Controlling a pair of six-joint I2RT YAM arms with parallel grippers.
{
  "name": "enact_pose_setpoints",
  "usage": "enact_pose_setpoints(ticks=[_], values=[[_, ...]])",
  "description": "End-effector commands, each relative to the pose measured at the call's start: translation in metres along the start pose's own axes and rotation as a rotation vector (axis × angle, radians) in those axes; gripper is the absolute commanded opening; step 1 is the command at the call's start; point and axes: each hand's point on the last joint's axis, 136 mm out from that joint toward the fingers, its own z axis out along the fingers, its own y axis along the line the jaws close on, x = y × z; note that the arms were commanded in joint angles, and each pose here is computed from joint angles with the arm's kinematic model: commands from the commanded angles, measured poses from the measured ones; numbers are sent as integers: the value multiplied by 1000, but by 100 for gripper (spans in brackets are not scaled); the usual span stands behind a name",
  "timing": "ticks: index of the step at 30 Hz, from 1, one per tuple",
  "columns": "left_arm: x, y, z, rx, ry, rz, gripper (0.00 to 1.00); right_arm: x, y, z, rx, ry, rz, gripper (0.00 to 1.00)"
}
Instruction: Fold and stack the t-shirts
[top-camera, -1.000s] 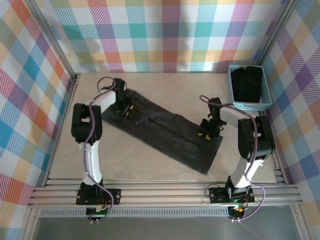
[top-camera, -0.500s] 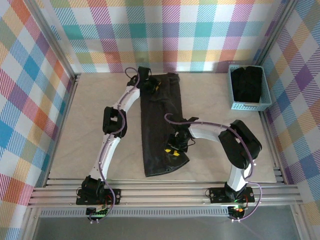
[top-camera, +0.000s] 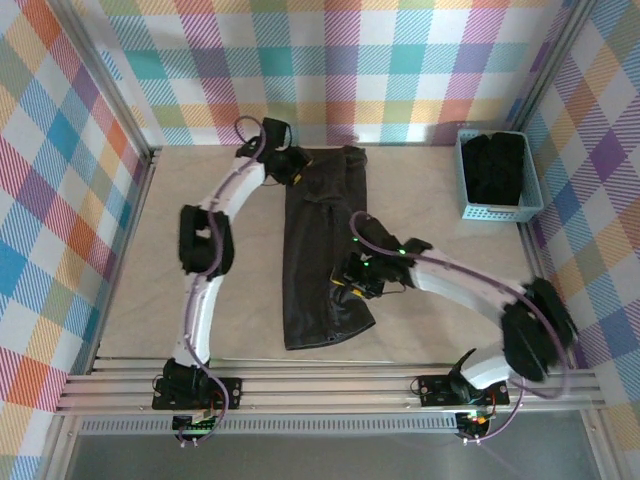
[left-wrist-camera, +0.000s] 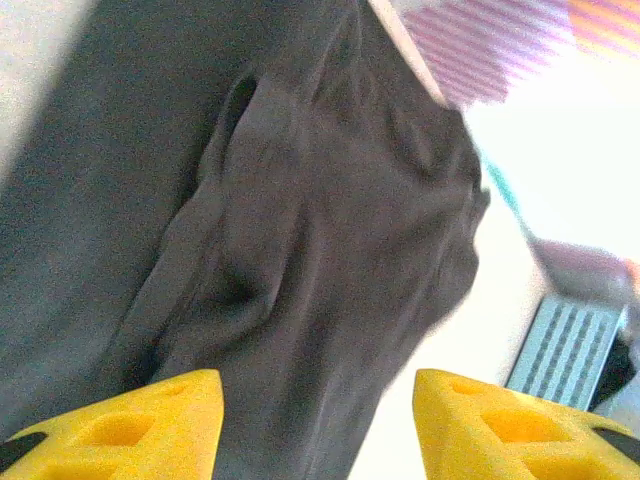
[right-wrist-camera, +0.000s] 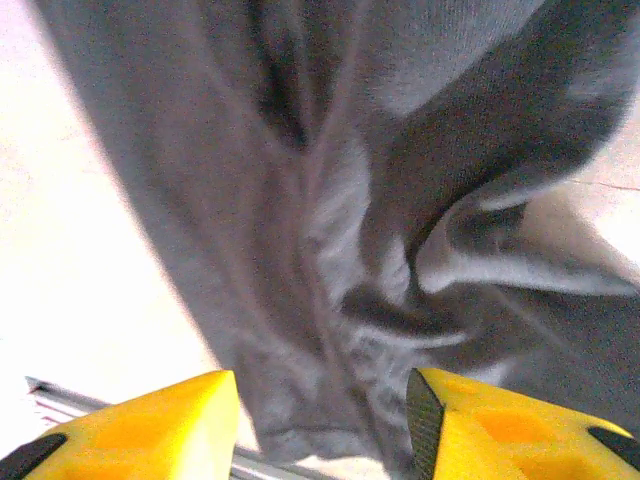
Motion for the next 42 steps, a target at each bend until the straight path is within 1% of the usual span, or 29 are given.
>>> enact_pose_setpoints(ticks=[1, 3, 6, 7, 9, 12, 15, 19, 23, 25, 27, 30, 33, 37, 42], values=[[81, 35, -83, -89, 75, 146, 45, 5, -43, -9, 52, -35, -6, 48], [138, 104, -104, -230, 172, 169, 44, 12, -56, -13, 50, -5, -54, 48], [217, 181, -131, -313, 275, 180, 44, 21, -60, -11, 32, 53, -163, 49], [237, 198, -137, -324, 297, 179, 45, 23, -62, -8, 41, 74, -184, 49], [274, 223, -145, -304, 338, 167, 47, 25, -66, -3, 72, 107, -229, 50], [299, 235, -145, -267, 340, 165, 50, 20, -69, 4, 89, 122, -253, 51], [308, 235, -136, -252, 340, 166, 50, 15, -74, 10, 104, 125, -244, 53], [315, 248, -123, -320, 350, 191, 49, 14, -82, 17, 122, 137, -232, 53], [327, 237, -105, -269, 373, 218, 48, 18, -85, 23, 111, 159, -219, 53], [334, 232, -98, -265, 388, 241, 45, 20, -88, 27, 119, 177, -213, 53], [335, 233, -95, -293, 383, 262, 38, 22, -89, 33, 122, 197, -209, 52], [333, 237, -93, -304, 362, 256, 30, 25, -97, 44, 147, 229, -194, 47], [329, 237, -95, -302, 343, 264, 27, 25, -112, 49, 213, 236, -184, 44], [328, 235, -96, -296, 338, 267, 24, 36, -108, 47, 187, 255, -172, 42], [327, 234, -95, -296, 331, 269, 21, 57, -101, 43, 179, 251, -170, 45]])
